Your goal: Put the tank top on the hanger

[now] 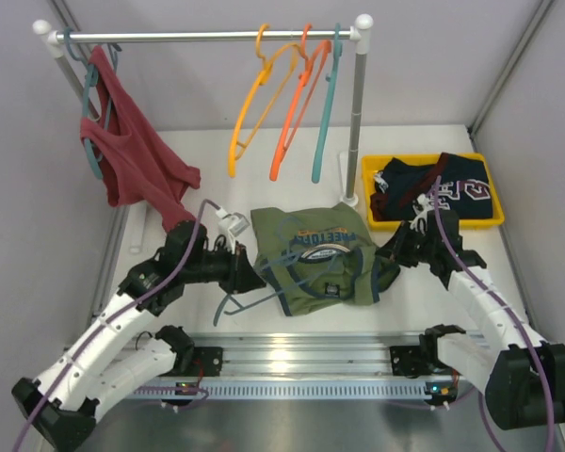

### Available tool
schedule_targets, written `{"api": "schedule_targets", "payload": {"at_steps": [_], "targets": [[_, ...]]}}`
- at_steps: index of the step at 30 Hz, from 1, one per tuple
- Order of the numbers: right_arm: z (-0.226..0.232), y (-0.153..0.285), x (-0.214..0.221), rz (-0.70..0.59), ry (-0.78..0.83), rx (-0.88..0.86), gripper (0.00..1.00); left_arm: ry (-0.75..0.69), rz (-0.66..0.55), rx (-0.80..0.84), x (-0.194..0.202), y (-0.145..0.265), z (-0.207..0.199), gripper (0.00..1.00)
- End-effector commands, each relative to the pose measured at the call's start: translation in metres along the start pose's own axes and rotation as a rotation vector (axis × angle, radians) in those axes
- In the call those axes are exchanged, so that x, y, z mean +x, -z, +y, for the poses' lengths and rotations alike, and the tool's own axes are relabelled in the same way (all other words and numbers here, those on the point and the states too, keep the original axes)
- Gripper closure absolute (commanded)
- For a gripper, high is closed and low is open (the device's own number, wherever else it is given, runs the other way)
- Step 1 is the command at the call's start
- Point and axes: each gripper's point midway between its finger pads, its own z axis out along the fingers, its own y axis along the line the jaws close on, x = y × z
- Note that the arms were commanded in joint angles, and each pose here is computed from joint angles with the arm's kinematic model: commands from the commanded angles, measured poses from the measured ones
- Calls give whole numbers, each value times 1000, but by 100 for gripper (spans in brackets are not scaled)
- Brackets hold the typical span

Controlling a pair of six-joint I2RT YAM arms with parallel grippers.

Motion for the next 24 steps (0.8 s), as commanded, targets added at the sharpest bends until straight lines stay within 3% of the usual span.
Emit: {"api": "schedule_targets", "payload": {"at_steps": [1,7,10,16,18,24], "targets": [[-15,9,-14,-49,32,106,87,-107,21,38,2,-23,-25,100],[-23,16,-19,-79,44,171,63,-192,82,-7,10,-47,-30,100],[-17,27,-26,-123,78,198,59,-218,46,-30,-1,-45,-29,100],[9,24,-2,-93,175,197,60,-246,40,-82,-6,-51,-19,100],[18,19,12,-83,186,210,65,-259,33,-82,-8,-51,-19,100],[17,8,41,-40,223,255,68,-270,34,-82,-10,-51,-19,100]]}}
